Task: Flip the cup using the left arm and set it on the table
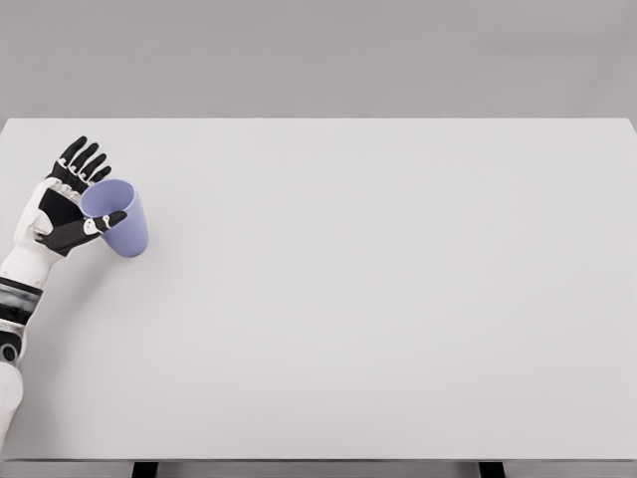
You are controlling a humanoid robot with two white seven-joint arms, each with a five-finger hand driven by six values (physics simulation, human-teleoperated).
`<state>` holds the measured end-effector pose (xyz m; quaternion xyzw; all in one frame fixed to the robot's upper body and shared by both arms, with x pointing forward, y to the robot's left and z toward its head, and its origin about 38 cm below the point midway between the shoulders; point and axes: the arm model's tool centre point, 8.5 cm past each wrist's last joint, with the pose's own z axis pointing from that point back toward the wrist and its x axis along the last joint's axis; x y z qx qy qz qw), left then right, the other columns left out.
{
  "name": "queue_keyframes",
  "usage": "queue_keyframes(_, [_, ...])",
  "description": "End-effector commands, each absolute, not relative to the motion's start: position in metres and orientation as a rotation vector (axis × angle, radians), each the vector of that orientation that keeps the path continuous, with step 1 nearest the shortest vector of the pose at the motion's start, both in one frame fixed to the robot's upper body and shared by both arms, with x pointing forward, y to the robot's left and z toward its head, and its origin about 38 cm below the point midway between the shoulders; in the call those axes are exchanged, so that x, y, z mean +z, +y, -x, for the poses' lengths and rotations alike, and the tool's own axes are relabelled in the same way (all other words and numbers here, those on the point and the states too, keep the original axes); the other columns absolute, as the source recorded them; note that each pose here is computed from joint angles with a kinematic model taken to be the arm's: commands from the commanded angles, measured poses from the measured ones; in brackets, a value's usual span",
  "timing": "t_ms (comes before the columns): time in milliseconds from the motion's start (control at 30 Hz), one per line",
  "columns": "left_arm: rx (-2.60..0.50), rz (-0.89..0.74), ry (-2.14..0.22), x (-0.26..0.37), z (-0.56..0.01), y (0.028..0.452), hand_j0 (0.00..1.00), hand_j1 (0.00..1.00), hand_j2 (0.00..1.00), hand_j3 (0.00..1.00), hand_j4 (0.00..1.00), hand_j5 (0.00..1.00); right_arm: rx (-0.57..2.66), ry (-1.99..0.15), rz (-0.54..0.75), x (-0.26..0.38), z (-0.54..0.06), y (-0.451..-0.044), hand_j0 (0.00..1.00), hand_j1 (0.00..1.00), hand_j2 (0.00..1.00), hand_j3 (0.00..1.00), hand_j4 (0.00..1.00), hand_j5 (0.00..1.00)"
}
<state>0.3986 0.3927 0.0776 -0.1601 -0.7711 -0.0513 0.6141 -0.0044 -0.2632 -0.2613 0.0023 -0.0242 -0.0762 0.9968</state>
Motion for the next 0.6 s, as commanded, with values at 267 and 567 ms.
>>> queue_keyframes(267, [-0.120, 0.365, -1.798, 0.0841, -0.3957, 0.3960, 1.00, 1.00, 1.00, 1.00, 1.00, 1.00, -0.153, -0.048, -0.005, -0.2613, 0.0043, -0.2632, 1.00, 1.00, 1.00, 1.00, 1.00, 1.00])
queue_keyframes(567, [-0.119, 0.357, -1.803, 0.0859, -0.3959, 0.3986, 1.00, 1.00, 1.00, 1.00, 1.00, 1.00, -0.152, -0.049, -0.005, -0.2613, 0.0042, -0.2632, 1.00, 1.00, 1.00, 1.00, 1.00, 1.00])
